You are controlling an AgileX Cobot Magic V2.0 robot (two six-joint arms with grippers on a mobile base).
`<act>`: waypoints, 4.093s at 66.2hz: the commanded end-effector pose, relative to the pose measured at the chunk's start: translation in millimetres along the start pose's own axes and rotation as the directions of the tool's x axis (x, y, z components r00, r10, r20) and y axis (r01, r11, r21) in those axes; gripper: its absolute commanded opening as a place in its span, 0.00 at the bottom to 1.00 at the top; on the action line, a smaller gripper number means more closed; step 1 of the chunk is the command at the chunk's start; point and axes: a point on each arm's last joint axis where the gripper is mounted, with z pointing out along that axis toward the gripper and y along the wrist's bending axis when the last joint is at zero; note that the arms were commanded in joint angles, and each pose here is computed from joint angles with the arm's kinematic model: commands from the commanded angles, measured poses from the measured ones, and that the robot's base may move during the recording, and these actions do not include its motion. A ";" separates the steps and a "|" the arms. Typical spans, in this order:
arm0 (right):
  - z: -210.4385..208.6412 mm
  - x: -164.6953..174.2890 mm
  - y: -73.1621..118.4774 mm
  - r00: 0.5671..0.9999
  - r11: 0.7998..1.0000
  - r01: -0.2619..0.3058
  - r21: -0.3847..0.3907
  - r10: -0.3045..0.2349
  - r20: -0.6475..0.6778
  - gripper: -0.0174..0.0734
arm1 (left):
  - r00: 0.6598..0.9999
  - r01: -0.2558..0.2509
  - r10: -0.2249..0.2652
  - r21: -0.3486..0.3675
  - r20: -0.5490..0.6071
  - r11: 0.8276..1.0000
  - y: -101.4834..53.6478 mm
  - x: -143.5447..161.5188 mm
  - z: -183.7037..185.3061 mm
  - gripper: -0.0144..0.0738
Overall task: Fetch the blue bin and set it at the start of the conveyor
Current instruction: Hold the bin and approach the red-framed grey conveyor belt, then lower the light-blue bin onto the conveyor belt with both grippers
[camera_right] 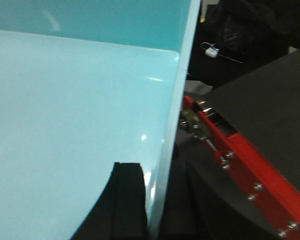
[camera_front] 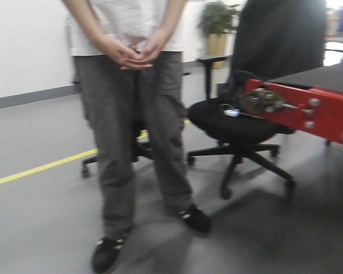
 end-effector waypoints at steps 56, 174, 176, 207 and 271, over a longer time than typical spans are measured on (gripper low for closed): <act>-6.9 -5.2 0.5 0.999 1.000 0.025 0.003 -0.025 0.045 0.03 | 0.996 -0.004 0.001 0.029 0.085 1.000 -3.4 -10.5 -9.5 0.04; -6.9 -5.2 0.5 0.999 1.000 0.025 0.003 -0.025 0.045 0.03 | 0.996 -0.005 0.002 0.029 0.087 1.000 -3.4 -10.7 -9.5 0.04; -6.9 -5.2 0.5 0.999 1.000 0.025 0.003 -0.025 0.045 0.03 | 0.996 -0.005 0.002 0.029 0.087 1.000 -3.4 -10.7 -9.5 0.04; -8.1 -5.7 1.2 0.999 1.000 0.020 -0.003 -0.020 0.051 0.03 | 0.996 -0.008 0.005 0.025 0.086 1.000 -2.9 -10.8 -11.5 0.04; 168.1 107.8 5.3 0.853 0.996 -0.055 -0.067 0.012 -0.521 0.03 | 0.943 0.050 -0.101 -0.165 -0.317 0.985 73.1 151.0 92.6 0.04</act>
